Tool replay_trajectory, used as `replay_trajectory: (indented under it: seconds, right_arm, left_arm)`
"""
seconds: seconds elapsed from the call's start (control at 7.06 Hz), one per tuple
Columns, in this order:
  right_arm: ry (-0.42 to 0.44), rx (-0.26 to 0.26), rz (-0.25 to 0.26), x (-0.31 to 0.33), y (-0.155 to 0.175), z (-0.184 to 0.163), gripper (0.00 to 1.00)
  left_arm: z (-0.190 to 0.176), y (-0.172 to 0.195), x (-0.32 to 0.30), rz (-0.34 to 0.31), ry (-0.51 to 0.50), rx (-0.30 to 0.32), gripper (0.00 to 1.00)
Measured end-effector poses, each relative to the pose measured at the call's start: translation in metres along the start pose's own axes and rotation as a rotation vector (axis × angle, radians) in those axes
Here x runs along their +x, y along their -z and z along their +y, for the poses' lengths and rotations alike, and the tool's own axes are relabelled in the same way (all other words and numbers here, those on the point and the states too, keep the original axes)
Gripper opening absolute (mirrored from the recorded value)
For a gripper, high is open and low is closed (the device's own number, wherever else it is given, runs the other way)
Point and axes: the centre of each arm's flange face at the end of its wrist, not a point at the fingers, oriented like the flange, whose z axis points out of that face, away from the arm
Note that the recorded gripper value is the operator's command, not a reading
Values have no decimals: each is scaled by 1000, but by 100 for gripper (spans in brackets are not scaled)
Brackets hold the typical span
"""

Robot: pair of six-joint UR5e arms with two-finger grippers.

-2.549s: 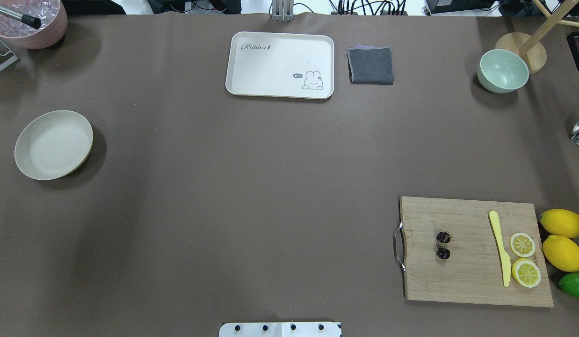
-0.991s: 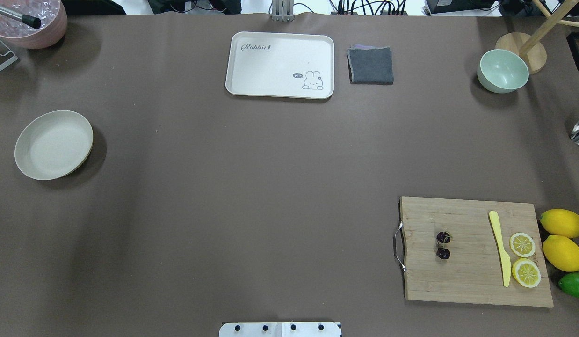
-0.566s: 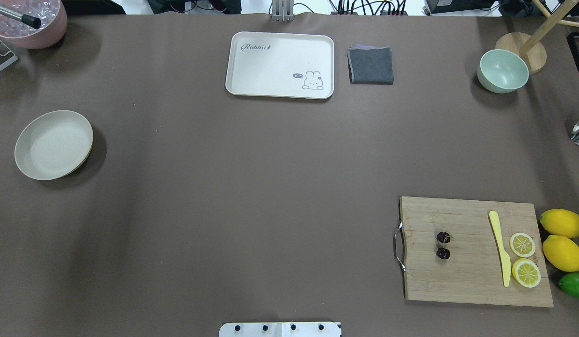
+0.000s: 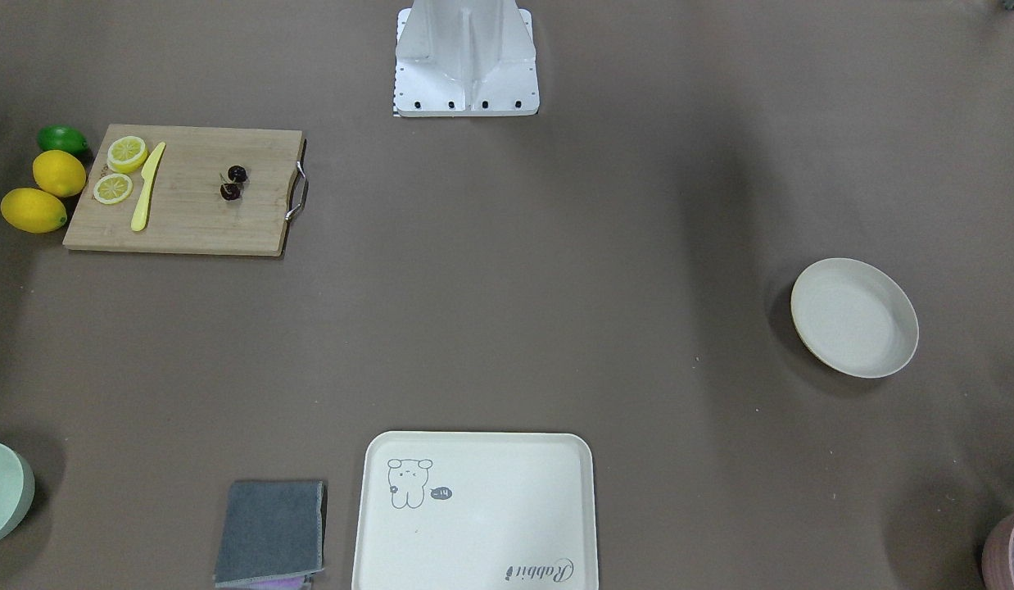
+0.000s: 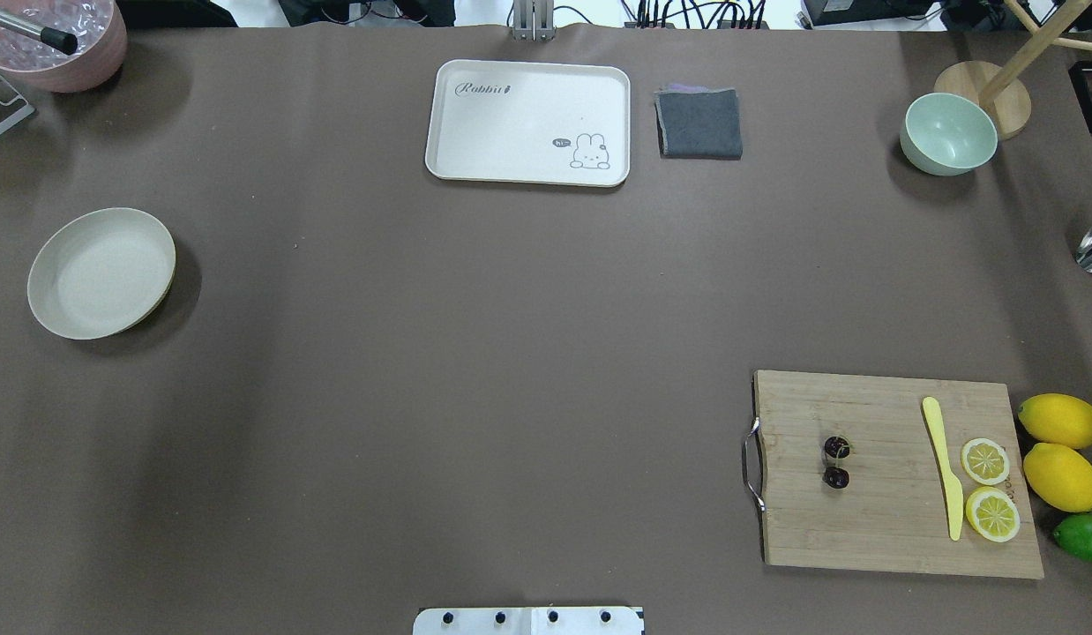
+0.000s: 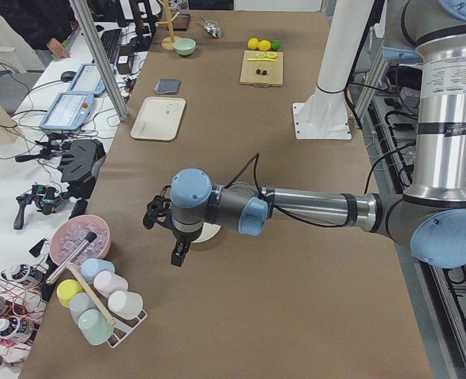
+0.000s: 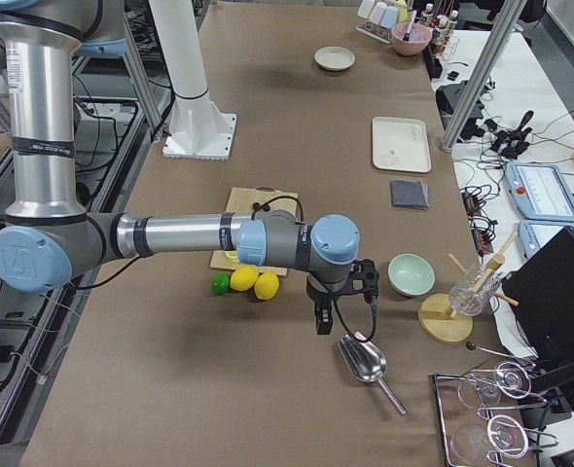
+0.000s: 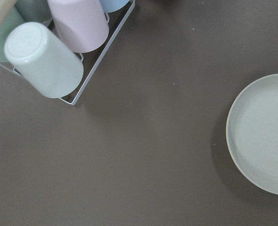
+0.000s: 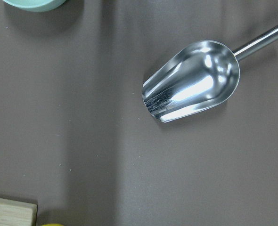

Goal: Place red cherry on plate

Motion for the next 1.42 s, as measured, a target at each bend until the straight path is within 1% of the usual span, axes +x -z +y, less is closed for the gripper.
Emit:
replay_trajectory:
  seconds: [0.14, 0.42, 0.57, 0.71, 0.85, 0.99, 1.13, 1.27, 1.42]
  right_arm:
    - [0, 0, 0, 0, 0, 0, 100]
    - [-1, -2, 0, 1, -1, 1, 100]
    - [-1, -1, 0, 1, -1, 1, 100]
    - [0, -1, 0, 0, 0, 1, 100]
    - [0, 0, 0, 0, 0, 1, 100]
    - [1, 1, 0, 0, 0, 1, 100]
    - [1, 1, 0, -1, 0, 1, 100]
    - [1, 2, 0, -1, 1, 1, 100]
    - [0, 3, 0, -2, 1, 1, 100]
  left_arm:
    - [-5, -16, 10, 22, 29, 26, 98]
    - [-7, -85, 33, 83, 77, 39, 98]
    - [-3, -117, 34, 102, 82, 55, 98]
    - [0, -147, 43, 98, 76, 58, 98]
    - [1, -175, 62, 88, 56, 44, 98]
    - [0, -195, 81, 87, 31, 27, 97]
    - [0, -206, 92, 89, 16, 16, 88]
    - [1, -211, 96, 89, 11, 8, 88]
    - [3, -215, 95, 87, 12, 0, 83]
